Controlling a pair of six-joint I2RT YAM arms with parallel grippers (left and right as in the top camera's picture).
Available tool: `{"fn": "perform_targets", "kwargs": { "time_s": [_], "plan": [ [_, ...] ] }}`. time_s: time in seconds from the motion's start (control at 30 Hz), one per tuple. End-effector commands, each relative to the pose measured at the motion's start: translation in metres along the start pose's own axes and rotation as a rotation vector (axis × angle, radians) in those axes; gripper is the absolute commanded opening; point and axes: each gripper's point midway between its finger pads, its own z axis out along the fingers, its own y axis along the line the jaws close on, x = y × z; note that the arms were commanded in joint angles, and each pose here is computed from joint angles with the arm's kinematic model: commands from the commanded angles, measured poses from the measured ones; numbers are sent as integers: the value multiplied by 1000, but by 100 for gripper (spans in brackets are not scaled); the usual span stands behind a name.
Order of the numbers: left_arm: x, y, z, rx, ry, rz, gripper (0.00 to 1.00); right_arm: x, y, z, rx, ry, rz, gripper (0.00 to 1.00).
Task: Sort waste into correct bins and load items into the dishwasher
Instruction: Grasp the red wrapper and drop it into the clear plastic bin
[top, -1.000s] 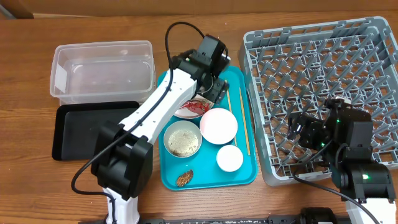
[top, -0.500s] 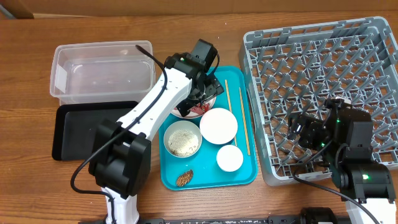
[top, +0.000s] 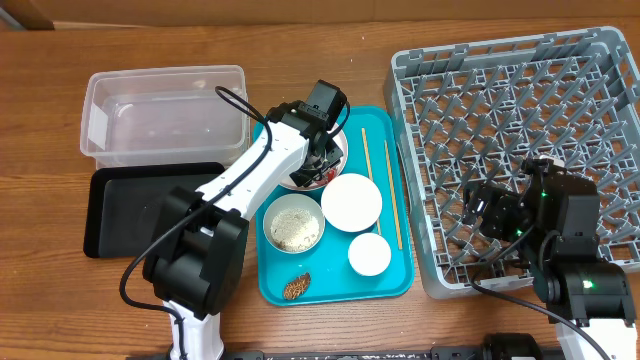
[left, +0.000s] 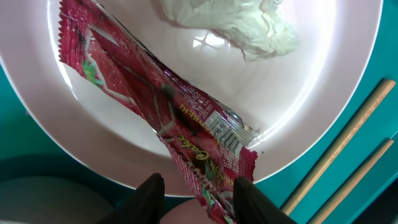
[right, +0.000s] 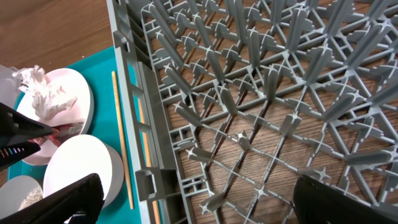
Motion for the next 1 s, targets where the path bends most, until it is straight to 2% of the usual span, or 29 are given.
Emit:
{"fn": "perform_targets", "kwargs": {
  "time_s": [0.0, 0.13, 0.33, 0.53, 0.77, 0.87, 0.97],
  "plan": [
    [3, 5, 8, -36, -10, 6, 39, -12, 2, -8, 0, -41, -7, 100],
    [6, 8, 17, -57, 0, 9, 38, -11, 2, -8, 0, -40, -7, 100],
    [2, -1, 18, -20, -17, 70, 4, -11, 2, -8, 1, -37, -7, 100],
    [3, -8, 9, 3, 2, 160, 4, -11, 2, -8, 1, -37, -7, 100],
    [-4, -24, -56, 11, -1, 357, 4, -11, 2, -8, 1, -38, -8, 100],
    [-20, -37, -92, 47, -63, 419, 4, -11, 2, -8, 1, -38, -8, 100],
    [-63, -29, -122, 16, -186, 371, 4, -11, 2, -8, 1, -38, -8, 100]
  ]
}}
